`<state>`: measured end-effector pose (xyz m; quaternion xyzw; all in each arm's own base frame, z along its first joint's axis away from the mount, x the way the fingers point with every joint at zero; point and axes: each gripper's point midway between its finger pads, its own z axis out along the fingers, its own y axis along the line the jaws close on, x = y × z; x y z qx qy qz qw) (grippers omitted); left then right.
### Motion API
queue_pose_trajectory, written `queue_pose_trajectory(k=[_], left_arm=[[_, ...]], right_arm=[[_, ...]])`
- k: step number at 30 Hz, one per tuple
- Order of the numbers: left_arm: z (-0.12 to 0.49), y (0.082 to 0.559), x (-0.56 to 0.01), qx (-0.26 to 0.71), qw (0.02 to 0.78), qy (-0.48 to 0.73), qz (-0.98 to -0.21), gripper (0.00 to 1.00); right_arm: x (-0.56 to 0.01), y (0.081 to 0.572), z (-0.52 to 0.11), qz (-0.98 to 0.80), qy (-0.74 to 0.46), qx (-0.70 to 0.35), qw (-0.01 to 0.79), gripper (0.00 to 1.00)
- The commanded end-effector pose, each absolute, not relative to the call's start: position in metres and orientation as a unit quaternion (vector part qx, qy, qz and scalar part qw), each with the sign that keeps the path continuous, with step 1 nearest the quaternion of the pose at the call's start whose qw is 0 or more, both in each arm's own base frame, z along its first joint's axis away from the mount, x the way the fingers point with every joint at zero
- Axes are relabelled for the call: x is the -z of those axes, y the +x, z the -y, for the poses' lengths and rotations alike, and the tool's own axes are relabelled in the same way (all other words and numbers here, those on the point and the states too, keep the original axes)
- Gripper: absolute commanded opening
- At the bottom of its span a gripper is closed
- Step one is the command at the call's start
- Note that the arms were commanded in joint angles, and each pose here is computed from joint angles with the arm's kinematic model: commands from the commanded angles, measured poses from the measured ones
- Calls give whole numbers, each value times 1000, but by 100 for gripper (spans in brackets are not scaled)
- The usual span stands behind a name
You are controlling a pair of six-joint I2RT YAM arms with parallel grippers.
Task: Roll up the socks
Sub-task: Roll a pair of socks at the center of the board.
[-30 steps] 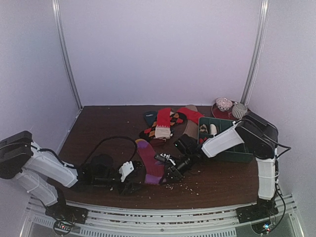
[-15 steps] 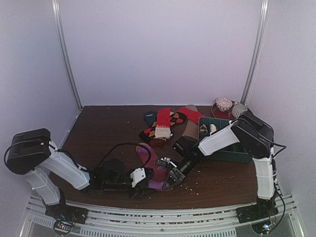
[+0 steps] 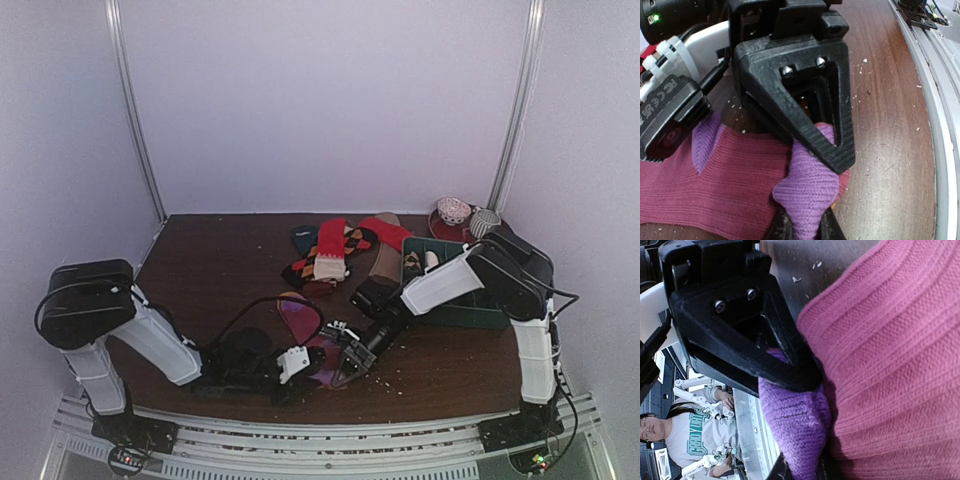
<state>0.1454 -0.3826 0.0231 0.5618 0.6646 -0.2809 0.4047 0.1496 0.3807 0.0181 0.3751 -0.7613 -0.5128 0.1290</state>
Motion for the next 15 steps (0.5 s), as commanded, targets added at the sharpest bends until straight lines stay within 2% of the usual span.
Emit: queue_pose_trajectory(k=[1,5,9,13,15], left_arm=[[377,141,-1,274,369,553,-695,0],[360,139,8,275,330,506,-748,0],[348,129,9,310,257,452,-796,0],[341,118,14,340,187,414,-823,0],[339,117,16,348,167,402,-830,0]], right_arm=[[42,127,-343,820,340,418,192,14],[17,141,-352,815,362,431,137,18],[-22,167,-360,823,374,427,35,28],[-76,199,-361,828,383,399,-97,49],[-99,215,-355,832,383,367,-162,55]])
